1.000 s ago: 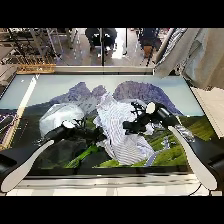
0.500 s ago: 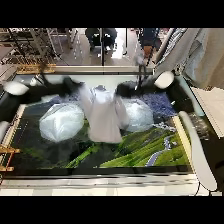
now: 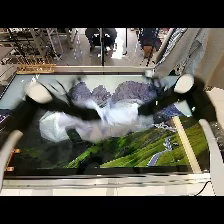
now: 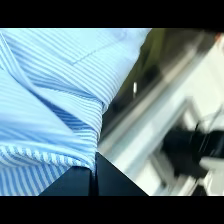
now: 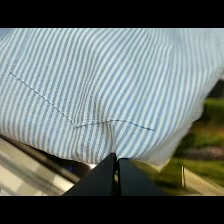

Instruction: Fold the clothes and pants, and hang the long-sleeved shirts on hangers.

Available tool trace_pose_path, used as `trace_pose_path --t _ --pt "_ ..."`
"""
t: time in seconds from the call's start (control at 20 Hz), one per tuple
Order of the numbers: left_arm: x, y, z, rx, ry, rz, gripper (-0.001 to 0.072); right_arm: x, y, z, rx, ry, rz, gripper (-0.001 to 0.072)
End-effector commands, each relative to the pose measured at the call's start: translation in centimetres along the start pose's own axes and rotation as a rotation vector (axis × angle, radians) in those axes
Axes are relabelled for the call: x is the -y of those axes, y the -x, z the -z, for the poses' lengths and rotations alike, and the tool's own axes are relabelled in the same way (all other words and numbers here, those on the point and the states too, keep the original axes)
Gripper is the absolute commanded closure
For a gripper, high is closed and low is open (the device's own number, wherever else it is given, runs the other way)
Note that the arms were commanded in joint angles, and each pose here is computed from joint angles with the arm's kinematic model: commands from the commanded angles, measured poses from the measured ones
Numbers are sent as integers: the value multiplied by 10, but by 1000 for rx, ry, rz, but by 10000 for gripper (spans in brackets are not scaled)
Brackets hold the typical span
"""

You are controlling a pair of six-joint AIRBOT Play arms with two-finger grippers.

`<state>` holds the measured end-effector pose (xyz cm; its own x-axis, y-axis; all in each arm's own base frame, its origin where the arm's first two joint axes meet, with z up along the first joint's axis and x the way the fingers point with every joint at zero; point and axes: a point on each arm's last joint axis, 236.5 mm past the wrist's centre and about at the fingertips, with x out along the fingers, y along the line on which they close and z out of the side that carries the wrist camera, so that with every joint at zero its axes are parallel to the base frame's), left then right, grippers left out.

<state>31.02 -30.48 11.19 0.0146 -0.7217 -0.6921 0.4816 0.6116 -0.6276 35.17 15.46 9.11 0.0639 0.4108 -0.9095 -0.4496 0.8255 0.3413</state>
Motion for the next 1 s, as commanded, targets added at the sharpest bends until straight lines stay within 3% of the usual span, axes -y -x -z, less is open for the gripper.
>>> trace_pose_path --t 0.0,0.05,0.1,0.2,0.35,0.5,0.6,0.65,0.7,0.95 --pt "-39 -82 147 -323 132 -96 585 -2 -52 119 -388 -84 -72 504" --pt "-48 -86 179 -393 183 -104 357 0 -59 130 -421 -90 -81 296" --pt "-53 -83 195 -417 210 -108 272 5 -60 128 -403 -101 -78 231" --pt "-56 -63 177 -333 223 -106 271 15 -58 85 -216 -143 -69 234" --pt "-78 -20 83 69 226 -157 271 10 -58 -7 150 -255 -123 234" --pt "-134 11 11 384 365 -200 271 11 -94 -50 265 -317 -111 235" --pt "-167 -3 3 388 466 -184 269 20 -127 -68 301 -351 -96 235" --pt "-183 -11 -1 385 480 -188 232 26 -142 -74 305 -358 -85 234" --pt "-199 -15 -11 398 496 -200 142 31 -155 -79 304 -364 -77 233" --pt "-239 -32 -72 424 476 -208 136 42 -182 -110 314 -362 -89 232"
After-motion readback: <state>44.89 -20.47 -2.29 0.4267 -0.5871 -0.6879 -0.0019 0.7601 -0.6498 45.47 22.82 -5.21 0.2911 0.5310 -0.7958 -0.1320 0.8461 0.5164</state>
